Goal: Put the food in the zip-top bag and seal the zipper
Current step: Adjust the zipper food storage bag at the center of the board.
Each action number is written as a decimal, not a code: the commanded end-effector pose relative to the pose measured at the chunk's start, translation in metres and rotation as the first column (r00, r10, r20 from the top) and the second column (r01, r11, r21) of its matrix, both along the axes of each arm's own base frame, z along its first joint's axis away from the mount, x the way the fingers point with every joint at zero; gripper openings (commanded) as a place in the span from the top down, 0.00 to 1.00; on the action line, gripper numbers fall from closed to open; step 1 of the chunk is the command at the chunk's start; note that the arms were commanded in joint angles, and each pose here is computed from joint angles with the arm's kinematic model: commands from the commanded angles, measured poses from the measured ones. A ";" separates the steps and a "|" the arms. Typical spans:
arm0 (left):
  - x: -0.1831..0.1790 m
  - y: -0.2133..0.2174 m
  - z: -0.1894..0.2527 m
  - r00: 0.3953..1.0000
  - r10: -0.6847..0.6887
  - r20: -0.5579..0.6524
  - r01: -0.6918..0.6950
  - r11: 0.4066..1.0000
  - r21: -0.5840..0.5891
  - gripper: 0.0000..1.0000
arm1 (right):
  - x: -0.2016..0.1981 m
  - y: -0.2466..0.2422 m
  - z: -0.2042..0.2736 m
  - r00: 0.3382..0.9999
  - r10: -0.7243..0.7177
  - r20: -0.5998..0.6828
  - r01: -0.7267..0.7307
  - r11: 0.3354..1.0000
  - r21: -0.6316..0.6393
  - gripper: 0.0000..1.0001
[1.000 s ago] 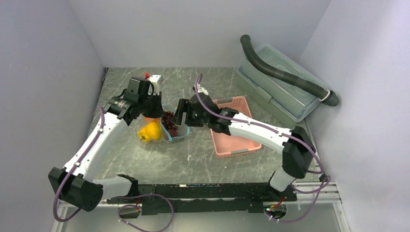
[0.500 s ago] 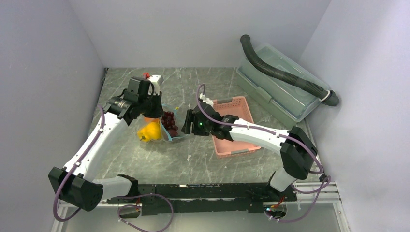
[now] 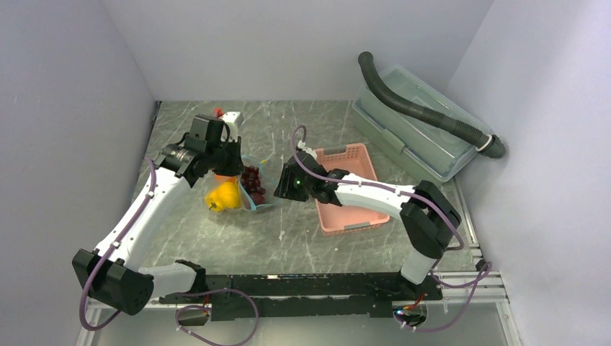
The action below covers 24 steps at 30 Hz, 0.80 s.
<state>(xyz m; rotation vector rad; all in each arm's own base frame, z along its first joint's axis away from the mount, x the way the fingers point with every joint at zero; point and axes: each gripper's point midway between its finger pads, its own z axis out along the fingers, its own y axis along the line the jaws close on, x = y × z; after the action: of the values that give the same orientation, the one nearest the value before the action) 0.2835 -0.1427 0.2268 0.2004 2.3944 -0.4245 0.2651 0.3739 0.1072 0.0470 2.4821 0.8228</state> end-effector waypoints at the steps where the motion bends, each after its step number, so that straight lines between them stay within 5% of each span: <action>1: 0.003 -0.002 0.005 1.000 -0.004 0.026 0.004 1.000 -0.010 1.00 | 0.008 0.018 0.015 1.000 0.005 0.016 -0.006 0.997 0.083 0.57; 8: 0.003 -0.001 0.007 1.000 -0.004 0.031 0.004 1.000 -0.009 1.00 | 0.010 0.021 0.016 1.000 0.004 0.015 -0.005 0.996 0.090 0.77; 12: 0.003 0.000 0.007 0.999 -0.002 0.032 0.003 1.000 -0.004 1.00 | 0.011 0.021 0.031 0.999 0.008 0.040 -0.012 0.995 0.096 1.00; 24: 0.000 0.005 0.014 0.999 0.021 0.047 -0.022 1.000 0.008 1.00 | 0.008 0.008 0.086 0.988 0.030 0.150 -0.047 0.993 0.109 1.00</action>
<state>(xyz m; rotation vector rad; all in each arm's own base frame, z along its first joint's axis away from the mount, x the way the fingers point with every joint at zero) 0.2856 -0.1386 0.2263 0.1873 2.3921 -0.3938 0.2670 0.3810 0.1368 0.0160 2.4289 0.8900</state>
